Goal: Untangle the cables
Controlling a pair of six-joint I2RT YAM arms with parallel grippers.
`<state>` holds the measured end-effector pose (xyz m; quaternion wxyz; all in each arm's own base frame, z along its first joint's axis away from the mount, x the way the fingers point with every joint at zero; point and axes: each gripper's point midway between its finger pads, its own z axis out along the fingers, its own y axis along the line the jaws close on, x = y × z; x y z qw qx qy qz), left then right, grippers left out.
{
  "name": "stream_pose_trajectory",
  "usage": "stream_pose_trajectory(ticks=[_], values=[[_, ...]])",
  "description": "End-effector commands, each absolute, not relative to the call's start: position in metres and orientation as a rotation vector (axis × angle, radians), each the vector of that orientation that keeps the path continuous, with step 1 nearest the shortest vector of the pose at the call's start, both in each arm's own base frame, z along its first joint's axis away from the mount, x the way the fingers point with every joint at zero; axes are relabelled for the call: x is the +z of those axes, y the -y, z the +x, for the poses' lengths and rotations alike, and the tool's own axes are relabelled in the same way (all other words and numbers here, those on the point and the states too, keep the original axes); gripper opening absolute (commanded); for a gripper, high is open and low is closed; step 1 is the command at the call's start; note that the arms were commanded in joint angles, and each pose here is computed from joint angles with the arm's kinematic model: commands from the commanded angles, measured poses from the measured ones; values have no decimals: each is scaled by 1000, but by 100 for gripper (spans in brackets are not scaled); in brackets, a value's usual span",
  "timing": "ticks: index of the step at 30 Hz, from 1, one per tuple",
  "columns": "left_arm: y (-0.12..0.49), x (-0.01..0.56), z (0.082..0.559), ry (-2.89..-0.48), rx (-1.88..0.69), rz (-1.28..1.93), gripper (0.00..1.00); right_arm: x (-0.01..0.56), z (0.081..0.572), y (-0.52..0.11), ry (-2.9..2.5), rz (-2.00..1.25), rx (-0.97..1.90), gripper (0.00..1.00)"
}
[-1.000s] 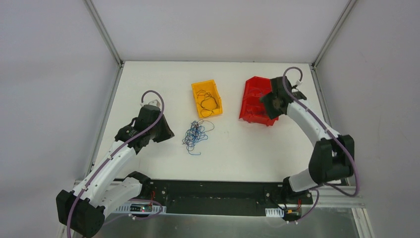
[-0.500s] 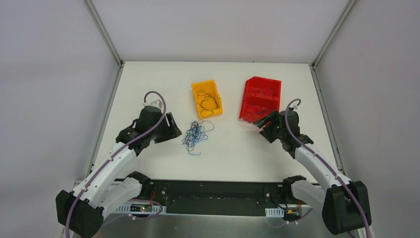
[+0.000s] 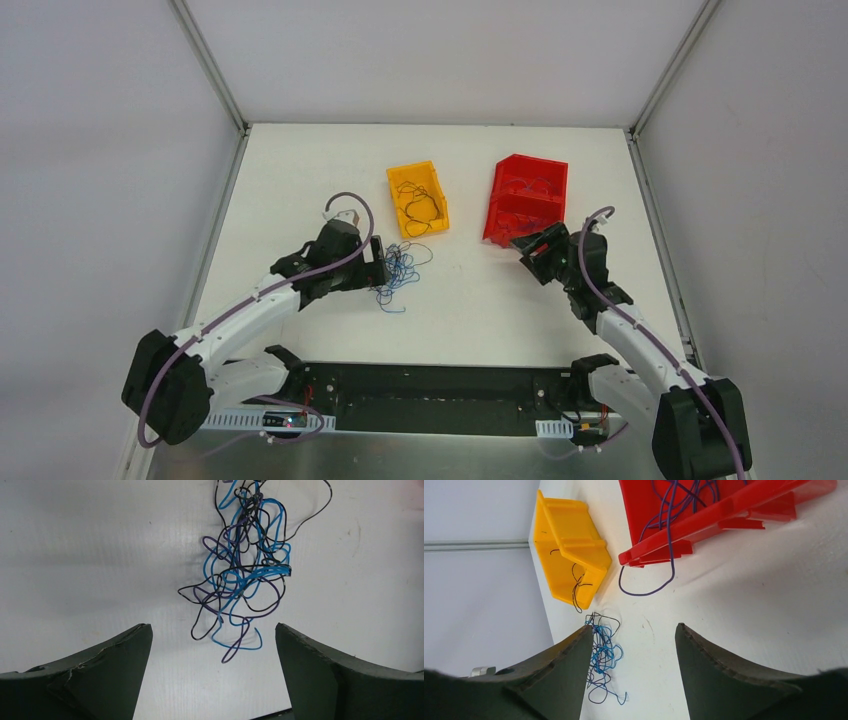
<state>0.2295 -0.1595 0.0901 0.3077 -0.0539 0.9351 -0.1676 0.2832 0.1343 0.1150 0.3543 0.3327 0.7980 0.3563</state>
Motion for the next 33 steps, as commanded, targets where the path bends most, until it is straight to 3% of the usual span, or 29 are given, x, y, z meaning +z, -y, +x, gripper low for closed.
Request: stream_pose_trajectory(ticks=[1, 22, 28, 33], values=[[155, 90, 248, -2379, -369, -79, 97, 121, 285, -137, -1991, 866, 989, 65], [157, 104, 250, -2128, -476, 47, 94, 86, 295, -141, -1942, 892, 979, 60], [162, 101, 251, -2135, -495, 65, 94, 92, 318, -136, -1870, 840, 902, 52], [162, 101, 251, -2129, -497, 65, 94, 99, 333, -139, -1845, 826, 903, 35]])
